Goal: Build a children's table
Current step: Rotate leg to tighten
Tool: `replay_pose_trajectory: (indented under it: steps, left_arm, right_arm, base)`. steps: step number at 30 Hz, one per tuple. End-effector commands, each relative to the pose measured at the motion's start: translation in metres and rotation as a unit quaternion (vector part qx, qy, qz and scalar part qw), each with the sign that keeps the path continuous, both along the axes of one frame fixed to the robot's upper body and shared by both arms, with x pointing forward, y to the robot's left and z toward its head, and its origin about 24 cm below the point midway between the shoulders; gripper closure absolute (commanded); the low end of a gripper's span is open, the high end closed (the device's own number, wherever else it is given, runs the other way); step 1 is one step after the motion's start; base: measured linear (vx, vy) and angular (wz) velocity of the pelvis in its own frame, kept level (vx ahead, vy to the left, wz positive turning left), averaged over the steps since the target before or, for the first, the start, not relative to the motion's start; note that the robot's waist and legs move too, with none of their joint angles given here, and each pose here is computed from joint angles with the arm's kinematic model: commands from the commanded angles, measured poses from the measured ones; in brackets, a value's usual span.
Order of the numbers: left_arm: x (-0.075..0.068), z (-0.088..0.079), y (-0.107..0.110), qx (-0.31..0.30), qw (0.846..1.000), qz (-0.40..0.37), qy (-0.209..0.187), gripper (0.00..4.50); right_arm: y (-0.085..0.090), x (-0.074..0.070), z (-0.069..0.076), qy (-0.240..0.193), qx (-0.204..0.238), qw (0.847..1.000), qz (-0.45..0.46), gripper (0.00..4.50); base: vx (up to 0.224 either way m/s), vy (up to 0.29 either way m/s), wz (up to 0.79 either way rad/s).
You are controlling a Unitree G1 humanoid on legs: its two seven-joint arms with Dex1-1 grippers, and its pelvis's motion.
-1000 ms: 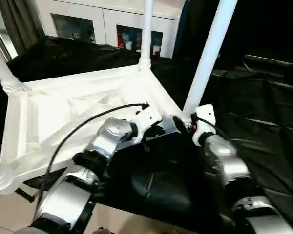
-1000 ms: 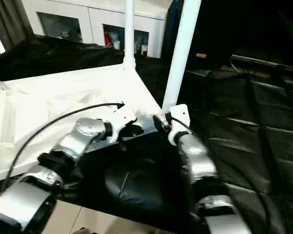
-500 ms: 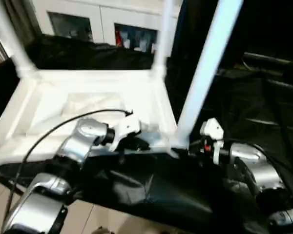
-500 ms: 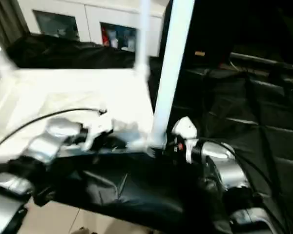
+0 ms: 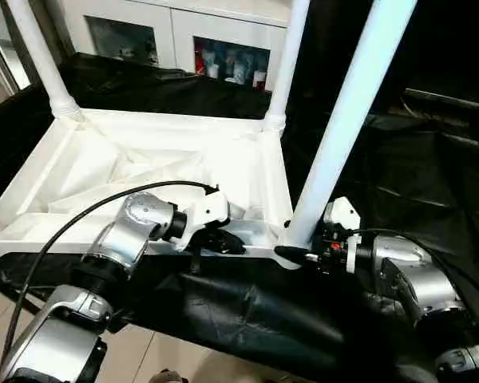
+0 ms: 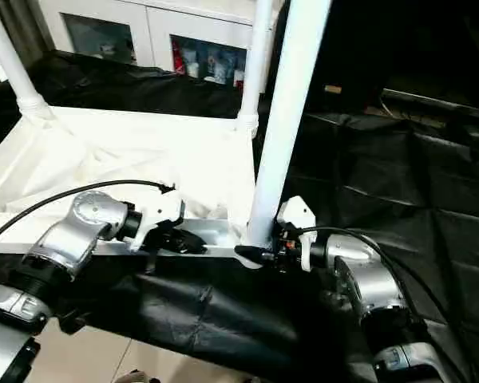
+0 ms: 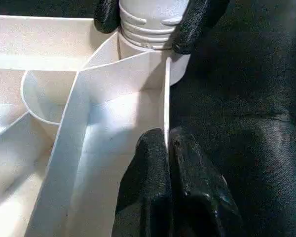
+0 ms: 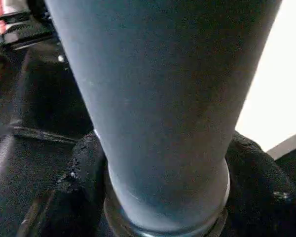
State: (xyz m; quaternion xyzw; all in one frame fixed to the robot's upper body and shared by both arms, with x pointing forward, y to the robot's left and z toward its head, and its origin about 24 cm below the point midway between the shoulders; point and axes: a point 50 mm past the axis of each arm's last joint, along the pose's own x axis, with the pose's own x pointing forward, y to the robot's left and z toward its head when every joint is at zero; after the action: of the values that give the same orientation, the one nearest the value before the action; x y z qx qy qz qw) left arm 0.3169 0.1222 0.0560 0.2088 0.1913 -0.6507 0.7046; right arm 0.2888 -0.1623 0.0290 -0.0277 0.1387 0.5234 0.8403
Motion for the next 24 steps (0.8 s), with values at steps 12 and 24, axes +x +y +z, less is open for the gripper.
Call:
replay_pose_trajectory:
  steps: [12,24]
  left_arm:
    - [0.028,-0.012,-0.07,-0.008,0.98,0.192,-0.055,4.5]
    - [0.023,-0.011,-0.062,-0.019,0.992,0.119,-0.045,4.5]
  right_arm:
    - [0.027,0.029,-0.041,0.06,-0.044,0.925,-0.374,1.75]
    - [0.03,0.035,-0.016,-0.043,-0.036,0.968,-0.246,0.7]
  base:
    - [0.0,0.0,0.0]
    - [0.0,0.0,0.0]
